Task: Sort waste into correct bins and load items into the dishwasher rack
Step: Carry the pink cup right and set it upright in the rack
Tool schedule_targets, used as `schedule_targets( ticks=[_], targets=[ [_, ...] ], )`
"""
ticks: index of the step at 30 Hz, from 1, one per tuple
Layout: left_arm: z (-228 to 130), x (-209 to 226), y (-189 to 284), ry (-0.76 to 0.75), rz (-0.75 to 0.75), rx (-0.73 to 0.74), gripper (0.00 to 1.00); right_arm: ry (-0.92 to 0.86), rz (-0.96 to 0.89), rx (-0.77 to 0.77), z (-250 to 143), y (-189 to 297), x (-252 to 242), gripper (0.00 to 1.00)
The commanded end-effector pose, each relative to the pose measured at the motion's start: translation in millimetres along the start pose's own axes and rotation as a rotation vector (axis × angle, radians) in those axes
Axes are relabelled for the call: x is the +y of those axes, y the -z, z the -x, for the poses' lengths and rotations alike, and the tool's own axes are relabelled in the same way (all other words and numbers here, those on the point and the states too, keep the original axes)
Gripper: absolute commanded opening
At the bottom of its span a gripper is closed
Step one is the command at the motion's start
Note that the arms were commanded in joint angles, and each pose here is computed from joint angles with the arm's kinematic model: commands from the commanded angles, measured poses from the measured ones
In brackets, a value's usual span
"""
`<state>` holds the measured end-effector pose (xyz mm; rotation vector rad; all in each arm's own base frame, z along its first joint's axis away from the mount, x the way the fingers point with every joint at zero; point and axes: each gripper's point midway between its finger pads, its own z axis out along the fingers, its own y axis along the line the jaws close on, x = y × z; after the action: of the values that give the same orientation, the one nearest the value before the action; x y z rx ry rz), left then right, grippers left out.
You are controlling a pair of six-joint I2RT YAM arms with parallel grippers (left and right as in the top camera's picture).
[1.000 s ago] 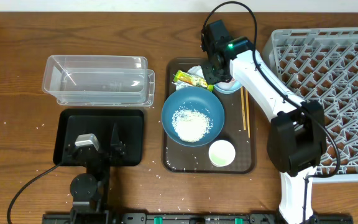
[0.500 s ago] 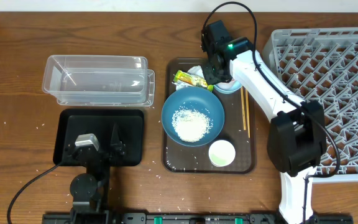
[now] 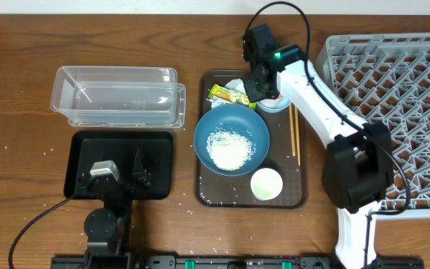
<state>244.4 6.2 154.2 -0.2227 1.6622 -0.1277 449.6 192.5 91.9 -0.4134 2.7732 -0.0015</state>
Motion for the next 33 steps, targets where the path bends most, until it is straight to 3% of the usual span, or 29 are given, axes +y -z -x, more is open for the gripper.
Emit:
schedule_targets(
  ticks=[1, 9, 13, 22, 33],
  targets=[
    [-17, 6, -1, -0.012, 0.021, 0.048, 0.91, -0.051, 0.002, -0.161, 30, 66, -14, 0.01],
    [-17, 6, -1, -0.012, 0.021, 0.048, 0.91, -0.177, -0.002, -0.379, 40, 175, -77, 0.00],
    [-17, 6, -1, -0.013, 0.021, 0.048, 0.91, -0.240, 0.106, -0.439, 34, 207, -111, 0.01],
    [-17, 6, -1, -0.012, 0.022, 0.047, 0.91, -0.383, 0.527, -0.484, -3, 228, -188, 0.01],
    [-17, 6, -1, -0.013, 0.021, 0.048, 0.92, -0.603, 0.759, -0.443, -73, 206, -260, 0.01]
  ],
)
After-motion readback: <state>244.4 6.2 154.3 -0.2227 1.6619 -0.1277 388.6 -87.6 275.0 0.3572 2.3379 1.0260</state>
